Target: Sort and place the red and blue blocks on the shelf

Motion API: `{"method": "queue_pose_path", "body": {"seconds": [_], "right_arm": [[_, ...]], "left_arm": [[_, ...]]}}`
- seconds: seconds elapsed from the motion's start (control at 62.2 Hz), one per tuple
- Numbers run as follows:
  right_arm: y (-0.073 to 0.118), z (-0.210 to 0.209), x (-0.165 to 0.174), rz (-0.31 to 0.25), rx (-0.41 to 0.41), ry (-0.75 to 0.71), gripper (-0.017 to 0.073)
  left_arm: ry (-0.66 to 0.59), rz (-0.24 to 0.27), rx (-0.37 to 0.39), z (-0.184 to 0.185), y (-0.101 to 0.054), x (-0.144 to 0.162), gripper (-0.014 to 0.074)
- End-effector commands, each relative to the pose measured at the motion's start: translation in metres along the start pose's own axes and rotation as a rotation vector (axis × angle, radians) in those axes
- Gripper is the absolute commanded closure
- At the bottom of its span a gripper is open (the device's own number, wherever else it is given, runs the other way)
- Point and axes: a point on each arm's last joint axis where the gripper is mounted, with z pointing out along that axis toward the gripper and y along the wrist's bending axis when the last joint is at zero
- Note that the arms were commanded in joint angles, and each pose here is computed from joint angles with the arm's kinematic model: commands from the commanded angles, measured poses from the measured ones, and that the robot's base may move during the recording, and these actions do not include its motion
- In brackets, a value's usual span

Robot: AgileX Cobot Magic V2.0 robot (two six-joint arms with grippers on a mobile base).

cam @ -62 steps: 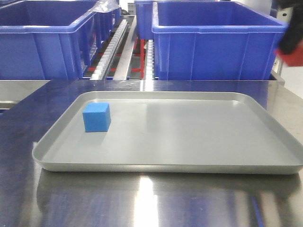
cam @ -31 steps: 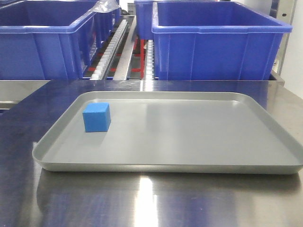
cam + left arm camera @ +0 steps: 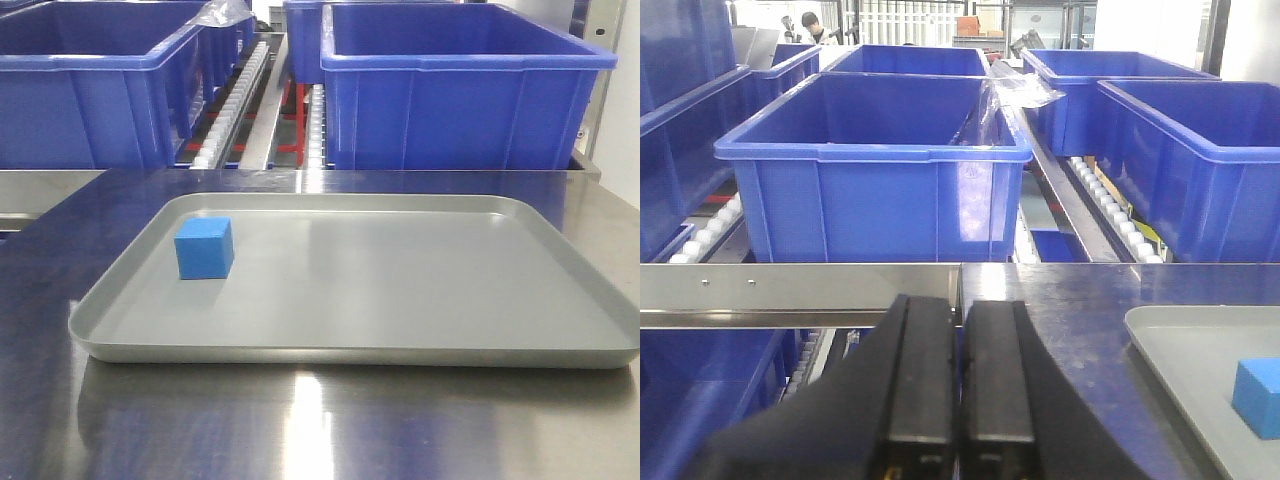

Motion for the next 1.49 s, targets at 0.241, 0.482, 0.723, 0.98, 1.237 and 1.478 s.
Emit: {"method": "queue_pose_path", "body": {"seconds": [0.241, 0.482, 0.723, 0.98, 1.237, 1.478], "right_arm": [[0.000, -0.002, -0.018, -0.008, 0.005, -0.123, 0.0209], [0.000, -0.002, -0.018, -0.008, 0.005, -0.123, 0.0209], [0.000, -0.002, -0.018, -0.008, 0.005, -0.123, 0.0209], [0.000, -0.002, -0.018, -0.008, 0.005, -0.123, 0.0209], [0.000, -0.002, -0.018, -0.008, 0.005, -0.123, 0.0209], [0.000, -0.002, -0.018, -0.008, 0.005, -0.123, 0.0209]], "left_arm": [[-0.085, -0.004, -0.002, -0.001, 0.000, -0.001, 0.0469], [-0.085, -0.004, -0.002, -0.001, 0.000, -0.001, 0.0469], [-0.085, -0.004, -0.002, -0.001, 0.000, -0.001, 0.0469], [-0.085, -0.004, -0.002, -0.001, 0.000, -0.001, 0.0469], [-0.097, -0.004, -0.002, -0.001, 0.000, -0.008, 0.0469], [-0.037, -0.006, -0.001, 0.019, -0.001, -0.044, 0.0469]]}}
